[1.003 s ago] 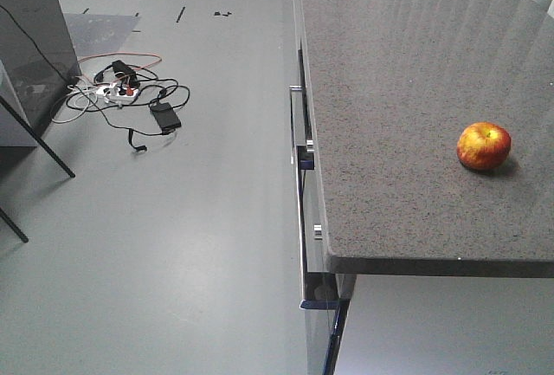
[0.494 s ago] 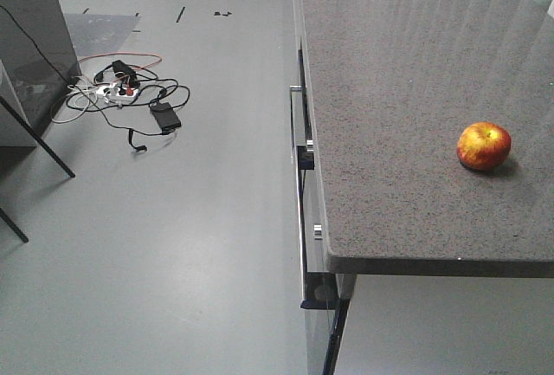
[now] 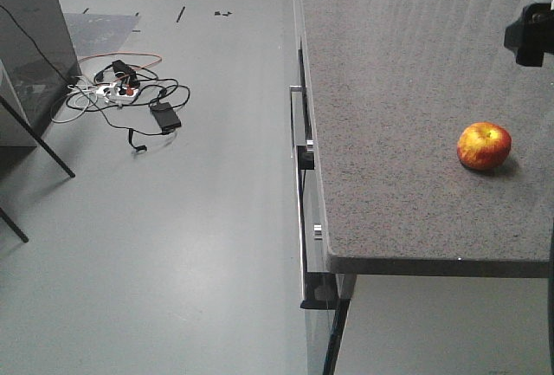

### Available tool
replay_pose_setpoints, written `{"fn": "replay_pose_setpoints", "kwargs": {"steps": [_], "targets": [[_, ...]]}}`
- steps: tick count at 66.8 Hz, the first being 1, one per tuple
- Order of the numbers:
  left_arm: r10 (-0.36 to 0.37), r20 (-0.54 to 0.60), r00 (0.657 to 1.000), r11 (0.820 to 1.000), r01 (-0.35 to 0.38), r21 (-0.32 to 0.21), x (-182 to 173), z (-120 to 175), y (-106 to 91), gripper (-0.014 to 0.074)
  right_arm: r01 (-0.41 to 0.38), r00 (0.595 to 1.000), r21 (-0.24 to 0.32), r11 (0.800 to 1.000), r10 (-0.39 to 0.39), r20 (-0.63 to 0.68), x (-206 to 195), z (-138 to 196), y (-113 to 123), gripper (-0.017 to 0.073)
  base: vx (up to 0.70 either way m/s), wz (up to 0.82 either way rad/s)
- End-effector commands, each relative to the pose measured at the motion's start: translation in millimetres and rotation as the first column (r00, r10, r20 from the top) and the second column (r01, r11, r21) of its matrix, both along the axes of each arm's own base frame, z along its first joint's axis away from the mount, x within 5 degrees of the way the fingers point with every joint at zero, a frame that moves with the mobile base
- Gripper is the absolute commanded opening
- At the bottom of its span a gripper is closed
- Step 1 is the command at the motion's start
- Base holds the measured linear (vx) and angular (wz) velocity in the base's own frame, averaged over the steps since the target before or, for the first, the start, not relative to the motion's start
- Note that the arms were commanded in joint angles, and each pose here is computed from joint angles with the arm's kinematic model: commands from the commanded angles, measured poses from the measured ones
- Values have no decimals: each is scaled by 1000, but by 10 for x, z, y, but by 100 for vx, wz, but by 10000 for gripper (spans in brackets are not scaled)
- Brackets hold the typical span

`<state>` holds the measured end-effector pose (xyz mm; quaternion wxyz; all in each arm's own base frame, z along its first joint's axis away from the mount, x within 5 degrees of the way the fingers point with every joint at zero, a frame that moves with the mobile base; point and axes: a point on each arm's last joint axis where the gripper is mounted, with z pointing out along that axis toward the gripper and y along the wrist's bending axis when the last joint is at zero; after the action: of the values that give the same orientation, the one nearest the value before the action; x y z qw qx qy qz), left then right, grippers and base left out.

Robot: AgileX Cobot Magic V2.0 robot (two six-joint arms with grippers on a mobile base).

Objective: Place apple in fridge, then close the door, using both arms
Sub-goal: 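Lower the right gripper and close it around the apple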

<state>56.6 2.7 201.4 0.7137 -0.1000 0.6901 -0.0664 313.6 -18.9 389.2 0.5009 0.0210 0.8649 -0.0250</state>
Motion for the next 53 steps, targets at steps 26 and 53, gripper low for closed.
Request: {"fn": "replay_pose_setpoints", "kwargs": {"steps": [26,53], "targets": [[1,86,996,1000,0,-4,-9,125,3,-7,4,1000,-66,998,-2,28,316,-51,-63,649,0,0],[1,86,996,1000,0,-4,-9,125,3,-7,52,985,66,996,-41,-166,829,-308,-263,643,0,0]]}}
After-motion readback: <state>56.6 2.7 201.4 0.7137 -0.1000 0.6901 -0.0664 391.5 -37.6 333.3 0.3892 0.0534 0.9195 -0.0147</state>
